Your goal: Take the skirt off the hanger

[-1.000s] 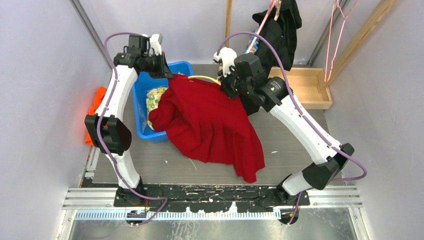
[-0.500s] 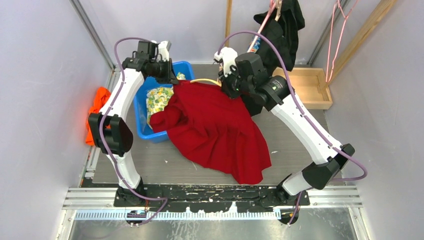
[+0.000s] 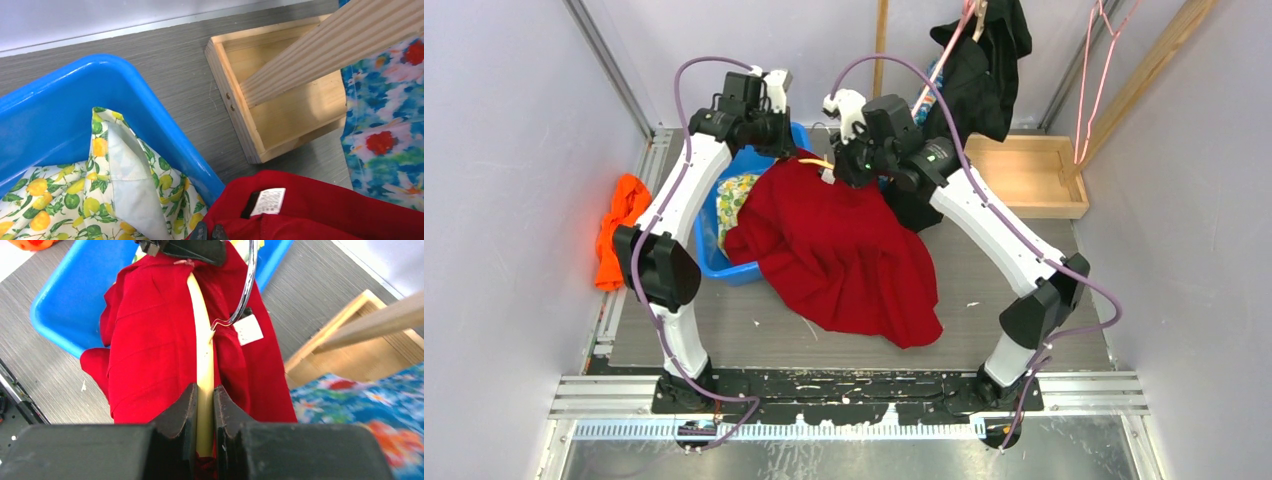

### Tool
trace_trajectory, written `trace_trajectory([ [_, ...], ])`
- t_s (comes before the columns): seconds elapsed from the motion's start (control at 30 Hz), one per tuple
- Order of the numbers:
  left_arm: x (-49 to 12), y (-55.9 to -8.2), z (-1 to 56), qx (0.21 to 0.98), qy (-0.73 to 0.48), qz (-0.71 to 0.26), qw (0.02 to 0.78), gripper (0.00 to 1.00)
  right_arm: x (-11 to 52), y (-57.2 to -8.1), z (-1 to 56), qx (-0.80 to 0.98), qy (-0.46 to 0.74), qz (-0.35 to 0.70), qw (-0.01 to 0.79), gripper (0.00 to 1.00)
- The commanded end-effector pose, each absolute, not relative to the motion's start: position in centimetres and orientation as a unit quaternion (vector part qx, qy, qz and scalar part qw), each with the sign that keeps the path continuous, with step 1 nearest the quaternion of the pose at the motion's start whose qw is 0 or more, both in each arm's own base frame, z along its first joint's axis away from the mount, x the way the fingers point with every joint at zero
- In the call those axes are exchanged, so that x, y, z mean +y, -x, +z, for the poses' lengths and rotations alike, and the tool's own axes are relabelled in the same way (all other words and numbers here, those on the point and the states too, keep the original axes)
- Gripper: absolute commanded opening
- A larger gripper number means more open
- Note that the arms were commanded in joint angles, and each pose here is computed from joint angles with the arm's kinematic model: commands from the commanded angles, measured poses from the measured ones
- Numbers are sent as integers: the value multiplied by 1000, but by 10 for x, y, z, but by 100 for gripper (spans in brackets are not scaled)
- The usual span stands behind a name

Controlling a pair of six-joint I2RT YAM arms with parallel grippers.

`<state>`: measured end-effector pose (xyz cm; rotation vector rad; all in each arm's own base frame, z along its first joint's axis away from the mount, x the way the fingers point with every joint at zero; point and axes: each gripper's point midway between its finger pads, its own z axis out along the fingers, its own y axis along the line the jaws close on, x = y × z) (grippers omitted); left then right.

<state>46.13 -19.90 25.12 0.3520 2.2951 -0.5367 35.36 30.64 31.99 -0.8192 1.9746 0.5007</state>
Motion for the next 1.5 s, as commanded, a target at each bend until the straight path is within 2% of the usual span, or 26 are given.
trace_trajectory([
  [0.0, -206, -463, 278, 878, -152, -217, 398, 0, 351, -352, 397, 714, 330, 290, 545, 0],
  [0.37, -203, -455, 287, 875, -152, -216, 405, 0, 366, -370, 379, 722, 328, 289, 536, 0],
  [0.6, -185, -448, 267, 887, -153, -177, 398, 0, 319, -374, 417, 712, 319, 213, 587, 0],
  [0.83, -144, -481, 229, 908, -74, -166, 377, 0, 273, -344, 432, 713, 317, 169, 602, 0],
  [1.07, -104, -490, 198, 922, -37, -138, 361, 0, 225, -322, 465, 703, 299, 111, 636, 0],
  [1.23, -116, -483, 187, 924, -42, -165, 341, 0, 214, -324, 484, 683, 275, 100, 669, 0],
  [1.47, -129, -464, 182, 924, -53, -189, 327, 0, 219, -333, 483, 683, 281, 98, 667, 0],
])
